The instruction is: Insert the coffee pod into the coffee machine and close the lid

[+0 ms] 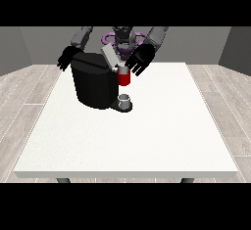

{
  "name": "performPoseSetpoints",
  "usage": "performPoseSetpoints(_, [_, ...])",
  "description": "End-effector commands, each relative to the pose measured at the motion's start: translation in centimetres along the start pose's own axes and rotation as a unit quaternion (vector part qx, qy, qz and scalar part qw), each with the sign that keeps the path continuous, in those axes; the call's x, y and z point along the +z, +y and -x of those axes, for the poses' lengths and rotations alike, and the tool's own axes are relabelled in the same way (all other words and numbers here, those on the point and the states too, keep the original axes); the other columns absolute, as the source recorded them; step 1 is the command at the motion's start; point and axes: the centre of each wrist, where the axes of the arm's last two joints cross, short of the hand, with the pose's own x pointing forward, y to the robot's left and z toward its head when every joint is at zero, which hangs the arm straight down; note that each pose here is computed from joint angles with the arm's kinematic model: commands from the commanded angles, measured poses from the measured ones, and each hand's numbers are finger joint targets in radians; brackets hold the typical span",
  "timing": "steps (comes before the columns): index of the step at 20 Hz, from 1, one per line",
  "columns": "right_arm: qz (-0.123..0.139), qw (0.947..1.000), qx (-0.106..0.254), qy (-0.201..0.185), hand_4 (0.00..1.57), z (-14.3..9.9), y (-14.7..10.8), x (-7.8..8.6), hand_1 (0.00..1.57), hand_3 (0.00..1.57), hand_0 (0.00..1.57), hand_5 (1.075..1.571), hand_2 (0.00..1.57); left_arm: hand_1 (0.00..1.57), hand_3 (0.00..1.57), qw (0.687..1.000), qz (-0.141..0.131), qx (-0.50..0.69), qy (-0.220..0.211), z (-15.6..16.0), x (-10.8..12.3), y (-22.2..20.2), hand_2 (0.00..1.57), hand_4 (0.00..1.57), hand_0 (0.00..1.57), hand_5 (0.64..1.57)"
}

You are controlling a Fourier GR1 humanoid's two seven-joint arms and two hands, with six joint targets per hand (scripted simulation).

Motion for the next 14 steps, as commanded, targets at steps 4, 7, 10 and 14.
performPoseSetpoints(4, [-0.015,0.9998,-0.004,-0.014,0.43,-0.8,0.4,0.5,0.00,0.00,0.00,1.571,0.00,1.05,0.96,1.000,-0.021,-0.006,0.009,1.9,0.7,1.1,1.12,0.36,1.05,1.571])
performPoseSetpoints(7, [-0.012,0.9999,-0.003,-0.002,0.46,-1.2,0.0,-0.7,0.00,0.00,0.00,1.571,0.00,1.07,0.93,1.000,-0.006,-0.011,0.001,0.3,0.0,0.6,1.12,0.37,1.07,1.571])
performPoseSetpoints(10, [-0.006,0.9999,-0.011,-0.010,0.46,-0.6,-1.2,-0.1,0.00,0.00,0.00,1.571,0.00,0.57,0.64,0.999,0.022,-0.045,-0.004,1.8,0.8,-1.0,0.81,0.24,0.57,1.571])
performPoseSetpoints(14, [-0.010,0.9999,0.001,-0.006,0.41,0.0,0.2,0.2,0.00,0.00,0.00,1.571,0.00,0.00,0.00,0.998,0.033,-0.060,0.008,0.4,0.2,1.9,0.00,0.00,0.00,1.571])
